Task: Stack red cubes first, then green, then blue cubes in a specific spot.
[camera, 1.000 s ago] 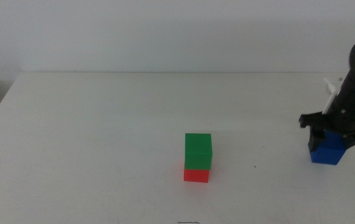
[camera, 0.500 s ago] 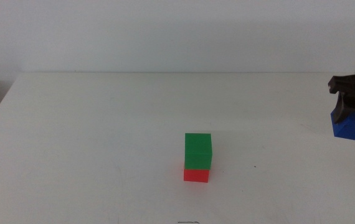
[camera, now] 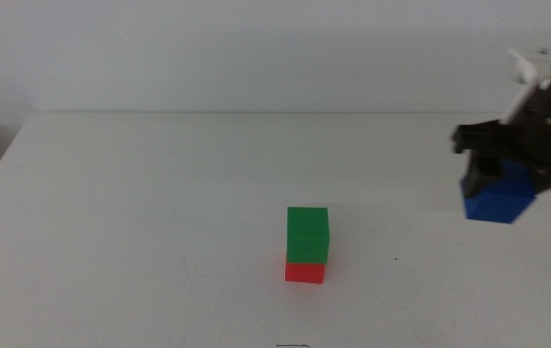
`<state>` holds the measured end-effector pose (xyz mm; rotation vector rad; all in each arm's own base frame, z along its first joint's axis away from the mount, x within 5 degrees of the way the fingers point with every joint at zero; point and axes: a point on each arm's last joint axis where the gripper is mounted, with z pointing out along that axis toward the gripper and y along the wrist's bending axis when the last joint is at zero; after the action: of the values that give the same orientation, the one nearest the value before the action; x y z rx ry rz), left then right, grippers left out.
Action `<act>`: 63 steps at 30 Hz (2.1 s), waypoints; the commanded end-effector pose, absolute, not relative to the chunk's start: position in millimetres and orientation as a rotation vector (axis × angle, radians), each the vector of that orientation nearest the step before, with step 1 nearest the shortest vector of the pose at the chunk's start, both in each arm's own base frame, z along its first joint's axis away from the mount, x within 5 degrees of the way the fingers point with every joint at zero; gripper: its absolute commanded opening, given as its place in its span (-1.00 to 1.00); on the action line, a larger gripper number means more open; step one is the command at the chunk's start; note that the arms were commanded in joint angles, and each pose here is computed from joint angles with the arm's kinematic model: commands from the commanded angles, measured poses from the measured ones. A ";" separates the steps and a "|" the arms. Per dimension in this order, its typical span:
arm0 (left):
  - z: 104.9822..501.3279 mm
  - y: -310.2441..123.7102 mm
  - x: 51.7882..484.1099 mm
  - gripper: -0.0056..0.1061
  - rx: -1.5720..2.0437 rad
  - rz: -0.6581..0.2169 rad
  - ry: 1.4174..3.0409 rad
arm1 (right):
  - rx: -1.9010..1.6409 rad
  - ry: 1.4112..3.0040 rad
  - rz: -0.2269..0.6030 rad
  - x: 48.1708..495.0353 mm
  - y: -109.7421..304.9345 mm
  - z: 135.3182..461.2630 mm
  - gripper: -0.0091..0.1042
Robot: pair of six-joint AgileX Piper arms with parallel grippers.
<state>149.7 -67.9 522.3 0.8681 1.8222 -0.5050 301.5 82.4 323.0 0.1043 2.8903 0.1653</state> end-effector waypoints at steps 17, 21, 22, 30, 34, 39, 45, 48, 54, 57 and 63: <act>529.3 -71.3 139.1 0.77 0.896 -0.562 1.789 | -0.084 2.797 0.285 296.3 230.1 356.8 -0.86; 529.3 -71.3 139.1 0.77 0.896 -0.562 1.789 | -0.077 2.812 0.302 298.1 243.5 350.9 -0.86; 529.3 -71.3 139.1 0.77 0.896 -0.562 1.789 | -0.070 2.818 0.308 299.0 246.6 349.2 -0.86; 529.3 -71.3 139.1 0.77 0.896 -0.562 1.789 | -0.029 2.856 0.297 304.1 256.7 334.3 -0.86; 529.3 -71.3 139.1 0.77 0.896 -0.562 1.789 | -0.031 2.865 0.283 305.9 258.9 329.0 -0.86; 529.3 -71.3 139.1 0.77 0.896 -0.562 1.789 | -0.046 2.873 0.241 308.5 262.5 320.1 -0.86; 529.3 -71.3 139.1 0.77 0.896 -0.562 1.789 | -0.048 2.883 0.216 312.4 265.0 311.4 -0.86; 529.3 -71.3 139.1 0.77 0.896 -0.562 1.789 | -0.047 2.893 0.224 312.7 266.5 308.9 -0.86; 529.3 -71.3 139.1 0.77 0.896 -0.562 1.789 | -0.022 2.866 0.261 314.8 268.7 309.9 0.12; 529.3 -71.3 139.1 0.77 0.896 -0.562 1.789 | -0.025 2.854 0.272 315.7 269.5 310.3 0.47; 529.3 -71.3 139.1 0.77 0.896 -0.562 1.789 | -0.025 2.835 0.302 315.6 270.1 320.3 0.82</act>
<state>149.7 -67.9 522.3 0.8681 1.8222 -0.5050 321.7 276.7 283.9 -0.0220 2.9140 0.2361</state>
